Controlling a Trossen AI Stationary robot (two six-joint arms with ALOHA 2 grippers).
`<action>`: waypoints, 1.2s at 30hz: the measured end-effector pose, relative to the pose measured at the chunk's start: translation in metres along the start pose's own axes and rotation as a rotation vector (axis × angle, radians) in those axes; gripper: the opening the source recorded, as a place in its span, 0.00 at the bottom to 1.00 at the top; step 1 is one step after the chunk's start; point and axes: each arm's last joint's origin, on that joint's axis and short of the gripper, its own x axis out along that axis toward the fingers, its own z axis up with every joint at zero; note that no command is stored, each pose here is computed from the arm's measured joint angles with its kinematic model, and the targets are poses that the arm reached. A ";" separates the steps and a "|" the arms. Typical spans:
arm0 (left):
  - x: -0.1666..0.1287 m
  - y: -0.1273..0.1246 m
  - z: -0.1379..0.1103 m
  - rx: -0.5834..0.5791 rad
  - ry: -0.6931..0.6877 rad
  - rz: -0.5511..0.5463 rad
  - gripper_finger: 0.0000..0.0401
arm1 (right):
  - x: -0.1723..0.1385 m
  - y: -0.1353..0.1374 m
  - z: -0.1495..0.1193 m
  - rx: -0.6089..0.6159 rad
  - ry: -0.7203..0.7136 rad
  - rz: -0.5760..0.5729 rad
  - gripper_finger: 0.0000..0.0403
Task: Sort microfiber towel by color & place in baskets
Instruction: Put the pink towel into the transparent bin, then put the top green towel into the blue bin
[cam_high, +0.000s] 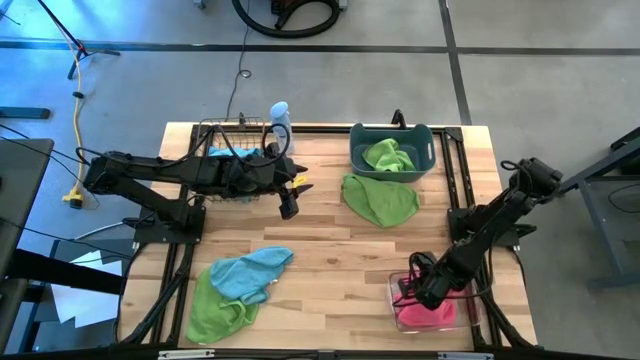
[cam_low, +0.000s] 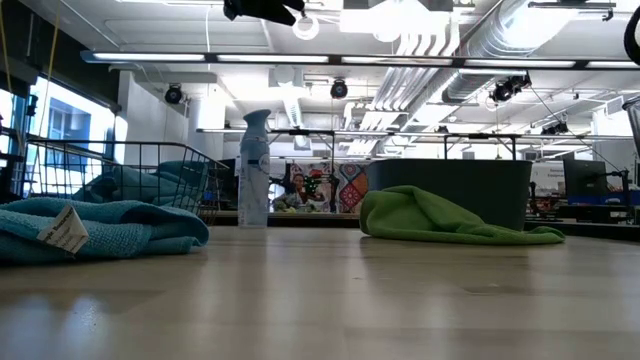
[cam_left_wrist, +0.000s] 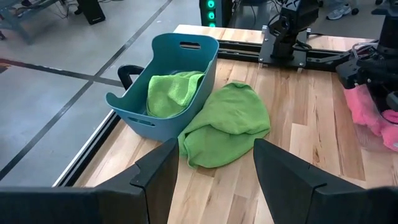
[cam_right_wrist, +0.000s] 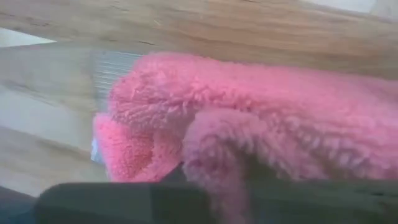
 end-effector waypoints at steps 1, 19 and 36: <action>0.000 0.000 0.000 0.000 0.000 0.000 0.49 | 0.000 0.000 0.000 -0.001 -0.001 -0.002 0.12; 0.000 0.000 0.000 0.044 0.000 0.000 0.49 | -0.058 0.025 -0.027 -0.240 0.075 -0.171 0.66; -0.028 0.011 0.009 -0.002 -0.080 -0.007 0.49 | -0.168 0.043 -0.018 -0.308 -0.332 -0.184 0.66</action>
